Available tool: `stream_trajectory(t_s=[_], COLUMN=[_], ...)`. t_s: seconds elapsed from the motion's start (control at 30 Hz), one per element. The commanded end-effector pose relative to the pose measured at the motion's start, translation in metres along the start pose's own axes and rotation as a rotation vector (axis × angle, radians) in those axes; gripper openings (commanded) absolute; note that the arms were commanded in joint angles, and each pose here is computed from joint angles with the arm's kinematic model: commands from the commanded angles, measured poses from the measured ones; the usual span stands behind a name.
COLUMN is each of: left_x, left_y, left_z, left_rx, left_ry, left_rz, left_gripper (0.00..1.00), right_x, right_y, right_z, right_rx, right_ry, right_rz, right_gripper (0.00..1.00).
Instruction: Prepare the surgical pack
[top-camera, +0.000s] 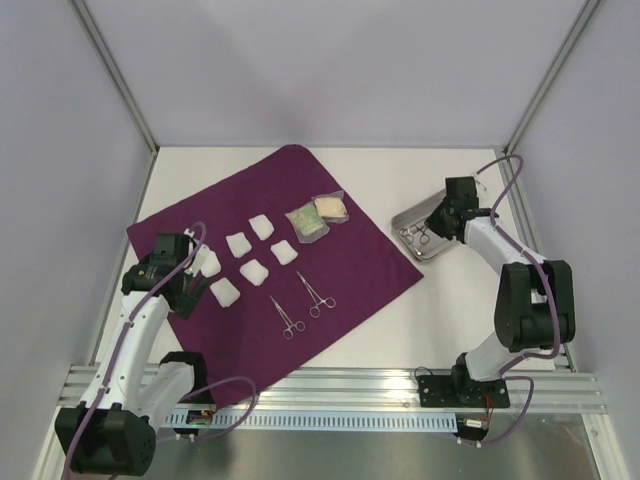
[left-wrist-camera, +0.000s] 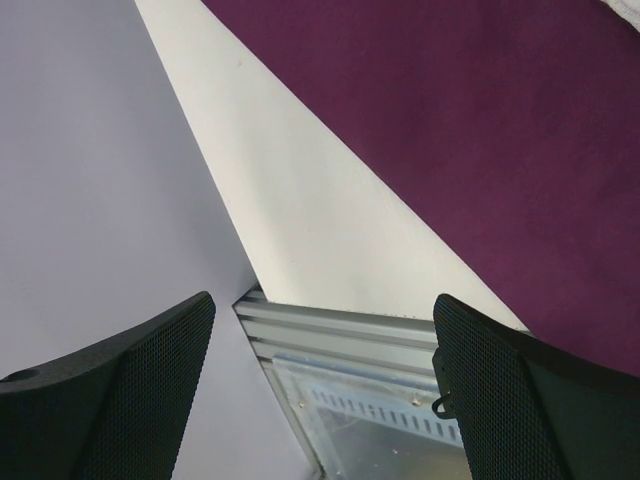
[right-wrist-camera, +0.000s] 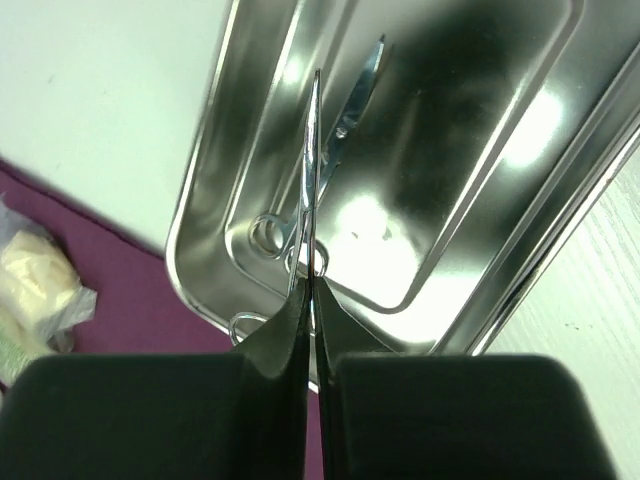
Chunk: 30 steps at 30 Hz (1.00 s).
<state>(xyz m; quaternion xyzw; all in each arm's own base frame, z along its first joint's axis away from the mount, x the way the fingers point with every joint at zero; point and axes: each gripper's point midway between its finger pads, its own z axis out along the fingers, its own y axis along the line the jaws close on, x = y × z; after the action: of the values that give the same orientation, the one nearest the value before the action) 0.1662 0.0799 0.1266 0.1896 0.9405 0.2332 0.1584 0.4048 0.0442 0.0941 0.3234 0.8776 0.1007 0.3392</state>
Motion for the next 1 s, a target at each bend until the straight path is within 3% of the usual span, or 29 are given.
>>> stream_trajectory(t_s=[0.0,0.6,0.7,0.87,0.97], left_x=[-0.006,-0.007,-0.008,-0.008,-0.009], left_y=[0.008,0.010,0.010,0.010,0.011], left_z=[-0.009,-0.005,-0.005,-0.005,-0.007], left_rx=[-0.016,-0.026,-0.027,-0.024,-0.022], left_ry=[-0.025,-0.012,-0.014,-0.015,-0.017], left_rz=[-0.011,0.006,0.005,0.005,0.002], left_gripper=[1.00,1.00,1.00,1.00,1.00], right_x=[-0.008,0.019,0.018,-0.001,-0.013], right_y=[-0.004,-0.036,-0.034,-0.023,-0.016], right_z=[0.020,0.065,0.062,0.040,0.021], right_rx=[0.012,0.094,0.091,0.051,0.031], right_ry=[-0.041,0.059,0.058,0.005,-0.035], right_rz=[0.084,0.178,0.176,0.173,0.144], right_gripper=[0.00,0.01,0.06,0.29,0.31])
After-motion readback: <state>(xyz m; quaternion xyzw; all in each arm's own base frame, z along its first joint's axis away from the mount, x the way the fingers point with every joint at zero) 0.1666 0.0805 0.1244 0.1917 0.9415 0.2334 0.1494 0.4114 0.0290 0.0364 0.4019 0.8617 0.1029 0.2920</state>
